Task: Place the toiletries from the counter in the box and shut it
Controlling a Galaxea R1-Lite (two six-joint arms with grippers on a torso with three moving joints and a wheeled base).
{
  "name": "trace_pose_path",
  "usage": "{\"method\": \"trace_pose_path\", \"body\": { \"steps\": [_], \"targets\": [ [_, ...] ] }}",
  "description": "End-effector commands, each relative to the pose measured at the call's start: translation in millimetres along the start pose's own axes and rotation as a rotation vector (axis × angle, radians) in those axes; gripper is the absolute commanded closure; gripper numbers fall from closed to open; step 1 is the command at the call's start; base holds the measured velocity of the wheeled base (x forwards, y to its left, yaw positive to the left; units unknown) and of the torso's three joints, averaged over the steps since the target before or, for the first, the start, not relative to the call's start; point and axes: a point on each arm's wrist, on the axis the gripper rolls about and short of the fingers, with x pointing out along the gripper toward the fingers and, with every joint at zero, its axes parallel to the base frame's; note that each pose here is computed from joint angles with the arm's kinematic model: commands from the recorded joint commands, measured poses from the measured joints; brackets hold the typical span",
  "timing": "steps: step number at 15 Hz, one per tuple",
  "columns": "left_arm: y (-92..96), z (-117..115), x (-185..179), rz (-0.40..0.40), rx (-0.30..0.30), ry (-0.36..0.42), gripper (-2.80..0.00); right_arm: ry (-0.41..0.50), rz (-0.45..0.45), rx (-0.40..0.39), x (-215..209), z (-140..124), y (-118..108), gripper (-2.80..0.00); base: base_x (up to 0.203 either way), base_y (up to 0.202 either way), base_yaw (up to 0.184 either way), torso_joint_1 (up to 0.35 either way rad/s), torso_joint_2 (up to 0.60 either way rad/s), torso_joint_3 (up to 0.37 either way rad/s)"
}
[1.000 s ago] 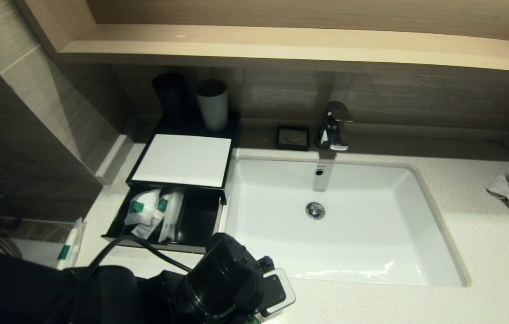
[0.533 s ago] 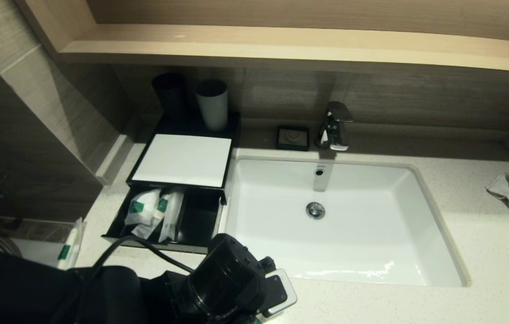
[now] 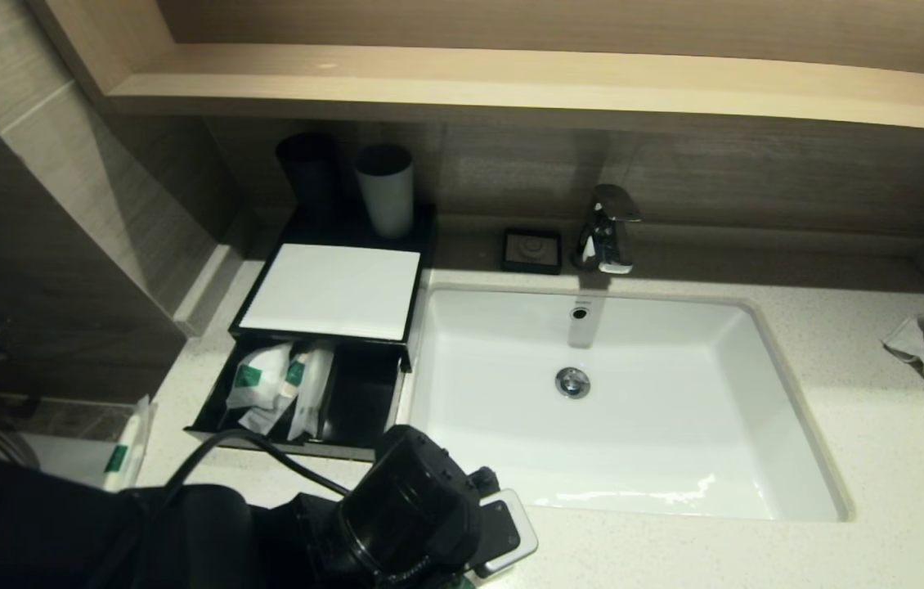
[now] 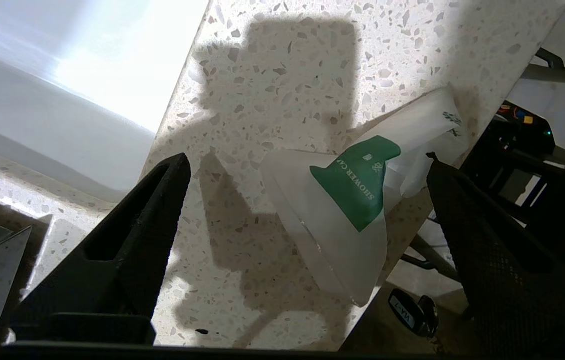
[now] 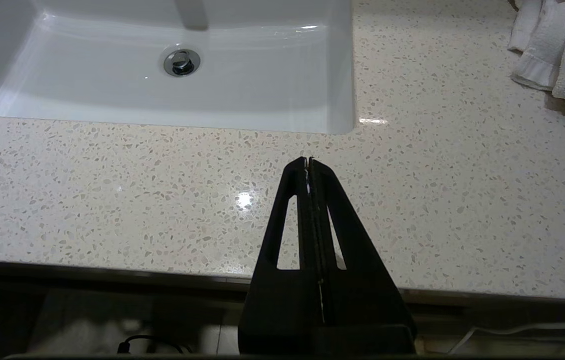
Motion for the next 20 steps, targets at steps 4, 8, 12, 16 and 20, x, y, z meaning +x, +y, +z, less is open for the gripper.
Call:
{"method": "trace_pose_path", "body": {
  "steps": [4, 8, 12, 16, 20],
  "targets": [
    [0.1, -0.2, -0.6, 0.004, 0.001, -0.005, 0.0, 0.0, 0.0, 0.0, 0.0, 0.0, 0.0, 0.0, 0.0, 0.0, 0.0, 0.0, 0.0, 0.0],
    [0.1, -0.2, -0.6, 0.004, 0.0, -0.005, 0.0, 0.0, 0.0, -0.001, 0.0, 0.0, 0.0, 0.0, 0.0, 0.0, 0.0, 0.0, 0.0, 0.0],
    [0.2, 0.0, -0.8, 0.004, -0.001, -0.007, 0.0, 0.0, 0.0, 0.0, 0.0, 0.0, 0.0, 0.0, 0.0, 0.0, 0.0, 0.0, 0.0, 0.0],
    [0.8, 1.3, -1.8, 0.005, -0.005, -0.014, 0.0, 0.0, -0.001, 0.0, 0.0, 0.0, 0.0, 0.0, 0.0, 0.0, 0.0, 0.0, 0.0, 0.0],
    [4.6, 7.5, -7.4, 0.023, -0.059, -0.057, 0.0, 0.0, 0.0, 0.0, 0.0, 0.0, 0.0, 0.0, 0.0, 0.0, 0.0, 0.0, 0.0, 0.0]
  ]
}}
